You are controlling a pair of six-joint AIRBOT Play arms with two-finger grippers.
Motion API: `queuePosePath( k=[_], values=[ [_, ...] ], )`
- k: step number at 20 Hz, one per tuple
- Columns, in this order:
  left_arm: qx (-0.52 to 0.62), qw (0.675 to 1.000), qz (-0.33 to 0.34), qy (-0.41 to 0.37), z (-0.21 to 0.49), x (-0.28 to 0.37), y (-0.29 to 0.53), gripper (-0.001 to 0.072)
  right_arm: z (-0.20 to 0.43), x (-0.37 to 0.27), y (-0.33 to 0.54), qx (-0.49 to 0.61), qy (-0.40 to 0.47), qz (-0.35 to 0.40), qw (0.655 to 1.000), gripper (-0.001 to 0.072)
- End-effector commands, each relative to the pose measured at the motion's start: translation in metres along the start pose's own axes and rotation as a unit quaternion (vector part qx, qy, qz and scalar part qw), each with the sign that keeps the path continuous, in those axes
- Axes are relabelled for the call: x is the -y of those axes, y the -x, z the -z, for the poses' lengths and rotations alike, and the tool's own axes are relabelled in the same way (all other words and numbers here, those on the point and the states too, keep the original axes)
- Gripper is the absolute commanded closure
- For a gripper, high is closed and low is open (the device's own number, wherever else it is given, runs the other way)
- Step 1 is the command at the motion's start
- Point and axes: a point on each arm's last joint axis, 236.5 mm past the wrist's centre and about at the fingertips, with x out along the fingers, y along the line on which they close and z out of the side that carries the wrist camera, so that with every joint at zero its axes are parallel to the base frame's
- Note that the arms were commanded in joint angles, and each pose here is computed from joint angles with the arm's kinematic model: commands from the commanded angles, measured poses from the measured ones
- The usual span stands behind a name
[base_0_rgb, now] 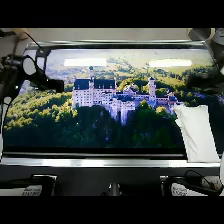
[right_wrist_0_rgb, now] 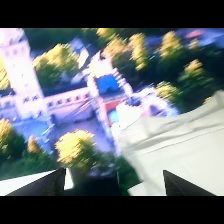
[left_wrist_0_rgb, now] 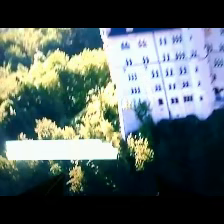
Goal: Fold the shirts.
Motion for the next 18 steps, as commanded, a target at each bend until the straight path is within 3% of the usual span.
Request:
queuePosePath(
  k=[1,4,18],
  values=[
    [-0.025,0.999,-0.015,0.014,0.036,0.001,-0.012,-0.0013,0.069,-0.07,-0.03,-0.158,0.033,-0.051,0.986,0.0083],
    [0.031,0.999,0.003,0.034,0.024,0.005,0.003,-0.0013,0.07,-0.059,-0.03,-0.161,0.039,-0.03,0.986,0.0084],
    [0.031,0.999,0.003,0.035,0.023,0.004,0.003,-0.0013,0.068,-0.059,-0.031,-0.156,0.039,-0.029,0.987,0.0085]
  ],
)
